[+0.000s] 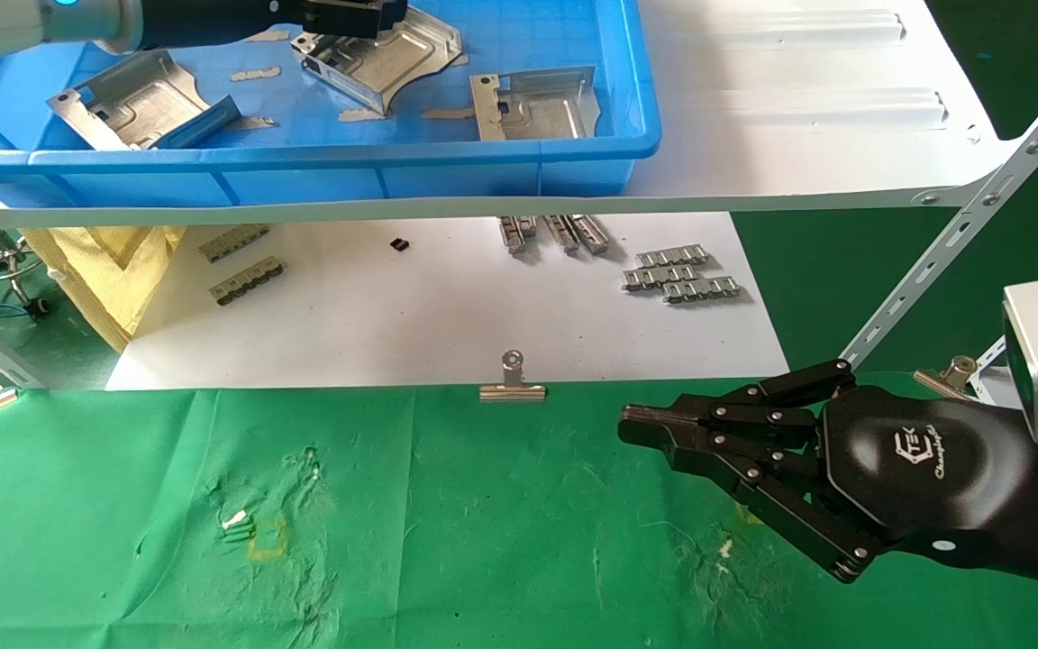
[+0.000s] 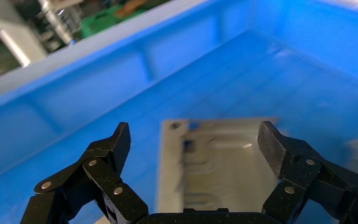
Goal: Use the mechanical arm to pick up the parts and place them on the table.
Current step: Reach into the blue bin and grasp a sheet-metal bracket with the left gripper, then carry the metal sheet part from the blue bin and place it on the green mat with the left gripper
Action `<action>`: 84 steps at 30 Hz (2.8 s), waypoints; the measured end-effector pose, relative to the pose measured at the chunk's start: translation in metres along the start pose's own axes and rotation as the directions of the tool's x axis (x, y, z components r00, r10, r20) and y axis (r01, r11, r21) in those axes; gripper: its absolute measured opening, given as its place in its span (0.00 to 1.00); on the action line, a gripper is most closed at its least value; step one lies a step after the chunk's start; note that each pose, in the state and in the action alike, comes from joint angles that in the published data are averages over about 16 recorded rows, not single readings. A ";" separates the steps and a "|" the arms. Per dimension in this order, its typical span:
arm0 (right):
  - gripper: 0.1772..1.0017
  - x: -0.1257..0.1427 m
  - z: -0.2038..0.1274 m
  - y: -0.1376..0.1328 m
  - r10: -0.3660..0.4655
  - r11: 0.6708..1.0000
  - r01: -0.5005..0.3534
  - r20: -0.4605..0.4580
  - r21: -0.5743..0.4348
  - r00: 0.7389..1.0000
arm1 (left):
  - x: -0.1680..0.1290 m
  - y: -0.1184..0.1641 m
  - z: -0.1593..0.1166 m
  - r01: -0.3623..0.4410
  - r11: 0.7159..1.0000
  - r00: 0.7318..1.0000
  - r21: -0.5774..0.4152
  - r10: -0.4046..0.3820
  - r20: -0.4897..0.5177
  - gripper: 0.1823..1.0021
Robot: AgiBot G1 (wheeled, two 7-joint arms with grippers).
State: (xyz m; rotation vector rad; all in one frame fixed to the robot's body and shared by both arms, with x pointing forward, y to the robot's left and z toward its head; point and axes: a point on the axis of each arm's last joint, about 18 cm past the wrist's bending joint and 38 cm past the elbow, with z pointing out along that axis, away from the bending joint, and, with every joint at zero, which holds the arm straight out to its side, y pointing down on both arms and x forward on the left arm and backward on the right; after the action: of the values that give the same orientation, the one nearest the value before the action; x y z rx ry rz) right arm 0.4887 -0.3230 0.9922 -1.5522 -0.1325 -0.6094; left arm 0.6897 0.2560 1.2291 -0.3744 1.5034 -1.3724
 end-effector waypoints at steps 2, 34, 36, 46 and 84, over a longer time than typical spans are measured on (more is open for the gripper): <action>0.02 0.000 0.000 0.000 0.000 1.000 0.000 0.000 0.000 1.000 | -0.003 0.002 0.004 0.004 1.000 1.000 -0.031 -0.003 0.027 1.00; 0.35 0.000 0.000 0.000 0.000 1.000 0.000 0.000 0.000 1.000 | -0.012 0.013 0.000 -0.001 0.994 0.998 -0.114 0.007 0.060 0.50; 0.40 0.000 0.000 0.000 0.000 1.000 0.000 0.000 0.000 1.000 | -0.013 0.012 0.000 -0.003 0.994 0.998 -0.110 0.010 0.066 0.43; 0.70 0.000 0.000 0.000 0.000 1.000 0.000 0.000 0.000 1.000 | -0.018 -0.002 -0.010 -0.003 0.998 0.999 -0.056 0.006 0.051 0.20; 1.00 0.000 0.000 0.000 0.000 1.000 0.000 0.000 0.000 1.000 | 0.064 0.163 -0.186 -0.449 0.875 0.716 0.180 0.472 -0.514 0.11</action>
State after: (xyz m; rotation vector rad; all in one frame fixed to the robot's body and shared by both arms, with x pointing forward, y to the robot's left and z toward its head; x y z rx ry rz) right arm 0.4887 -0.3230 0.9922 -1.5522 -0.1325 -0.6094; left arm 0.5741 0.3586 1.0256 0.4553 1.8610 -1.1373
